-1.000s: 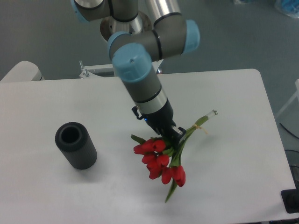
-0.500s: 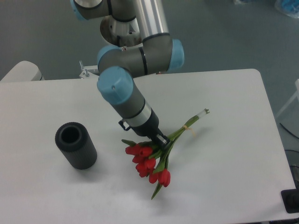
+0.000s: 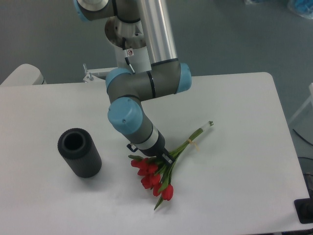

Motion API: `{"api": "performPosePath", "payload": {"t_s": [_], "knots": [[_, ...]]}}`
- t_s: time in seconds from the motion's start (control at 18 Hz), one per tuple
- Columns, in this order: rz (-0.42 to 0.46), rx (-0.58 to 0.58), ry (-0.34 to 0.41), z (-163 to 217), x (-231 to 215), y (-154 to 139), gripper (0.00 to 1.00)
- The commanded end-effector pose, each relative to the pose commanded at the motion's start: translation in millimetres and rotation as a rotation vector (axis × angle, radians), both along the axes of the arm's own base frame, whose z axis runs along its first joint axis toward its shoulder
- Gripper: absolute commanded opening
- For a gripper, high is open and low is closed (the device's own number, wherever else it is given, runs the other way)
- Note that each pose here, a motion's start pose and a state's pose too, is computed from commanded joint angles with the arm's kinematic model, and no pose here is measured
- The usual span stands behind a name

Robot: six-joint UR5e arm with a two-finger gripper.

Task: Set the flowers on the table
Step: 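Tilt the tulips sideways and lay them flat on the table, then open the gripper to release the tulip stems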

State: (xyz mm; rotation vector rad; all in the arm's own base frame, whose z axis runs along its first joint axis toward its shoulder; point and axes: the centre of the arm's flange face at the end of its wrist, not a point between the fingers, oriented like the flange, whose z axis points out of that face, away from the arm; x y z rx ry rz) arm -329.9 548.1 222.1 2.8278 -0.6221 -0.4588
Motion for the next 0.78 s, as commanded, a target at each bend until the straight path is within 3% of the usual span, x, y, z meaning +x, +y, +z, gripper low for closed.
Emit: {"api": "performPosePath", "payload": {"t_s": [0.06, 0.17, 0.22, 0.56, 0.78], "knots": [[-0.001, 0.002, 0.006, 3.2, -0.1, -0.3, 0.48], [0.003, 0.016, 0.023, 13.2, -3.2, 1.2, 0.85], [0.001, 0.022, 0.031, 17.8, -3.5, 2.8, 0.92], [0.018, 0.126, 0.107, 94.0, -27.2, 13.6, 0.99], [0.024, 0.11, 0.093, 142.7, -43.0, 24.2, 0.99]]}}
